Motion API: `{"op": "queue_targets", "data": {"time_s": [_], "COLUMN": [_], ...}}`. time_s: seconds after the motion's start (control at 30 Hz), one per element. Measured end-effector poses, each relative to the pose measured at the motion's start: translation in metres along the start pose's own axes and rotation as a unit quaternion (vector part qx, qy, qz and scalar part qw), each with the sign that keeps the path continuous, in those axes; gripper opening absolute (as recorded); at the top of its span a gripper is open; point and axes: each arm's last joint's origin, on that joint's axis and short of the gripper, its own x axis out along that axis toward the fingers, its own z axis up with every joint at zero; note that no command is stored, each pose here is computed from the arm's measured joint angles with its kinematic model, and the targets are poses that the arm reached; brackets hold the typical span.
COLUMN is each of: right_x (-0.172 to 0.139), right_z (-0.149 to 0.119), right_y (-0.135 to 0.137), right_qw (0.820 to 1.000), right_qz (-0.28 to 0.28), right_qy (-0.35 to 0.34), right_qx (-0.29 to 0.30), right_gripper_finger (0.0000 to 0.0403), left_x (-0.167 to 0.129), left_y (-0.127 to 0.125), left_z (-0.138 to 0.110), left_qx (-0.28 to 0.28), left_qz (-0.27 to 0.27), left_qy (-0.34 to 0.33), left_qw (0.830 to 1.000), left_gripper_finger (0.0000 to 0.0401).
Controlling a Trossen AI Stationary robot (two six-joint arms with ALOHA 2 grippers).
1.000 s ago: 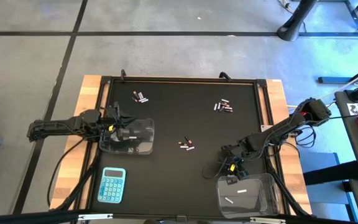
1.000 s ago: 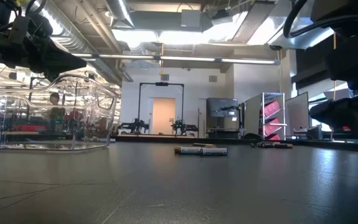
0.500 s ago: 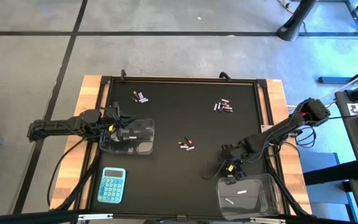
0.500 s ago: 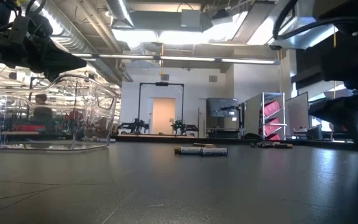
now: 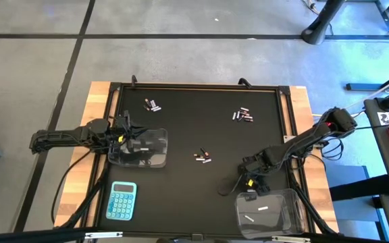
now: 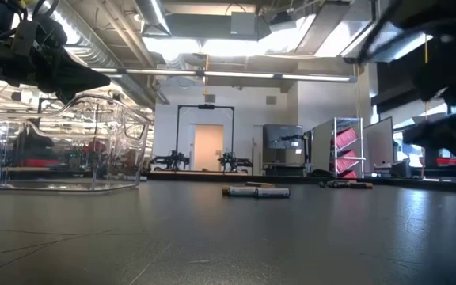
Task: Sort batteries
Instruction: Put the white battery into the right transparent bin
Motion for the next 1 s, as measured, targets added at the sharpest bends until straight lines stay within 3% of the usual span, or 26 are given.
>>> {"op": "queue_targets", "data": {"time_s": [0.23, 0.63, 1.0], "right_x": [0.013, 0.020, 0.021], "right_z": [-0.003, 0.001, 0.002], "right_y": [-0.004, -0.006, -0.008], "right_qw": [0.999, 0.998, 0.997], "right_qz": [0.014, -0.007, -0.040], "right_qy": [-0.032, -0.037, -0.040], "right_qx": [-0.011, -0.052, -0.052], "right_gripper_finger": [0.0275, 0.0275, 0.0275], "left_x": [0.000, 0.000, 0.000], "left_y": [0.000, 0.000, 0.000], "left_z": [0.000, 0.000, 0.000], "left_qx": [0.000, 0.000, 0.000], "left_qz": [0.000, 0.000, 0.000], "left_qy": [0.000, 0.000, 0.000], "left_qw": [1.000, 1.000, 1.000], "left_gripper_finger": [0.0000, 0.0000, 0.0000]}}
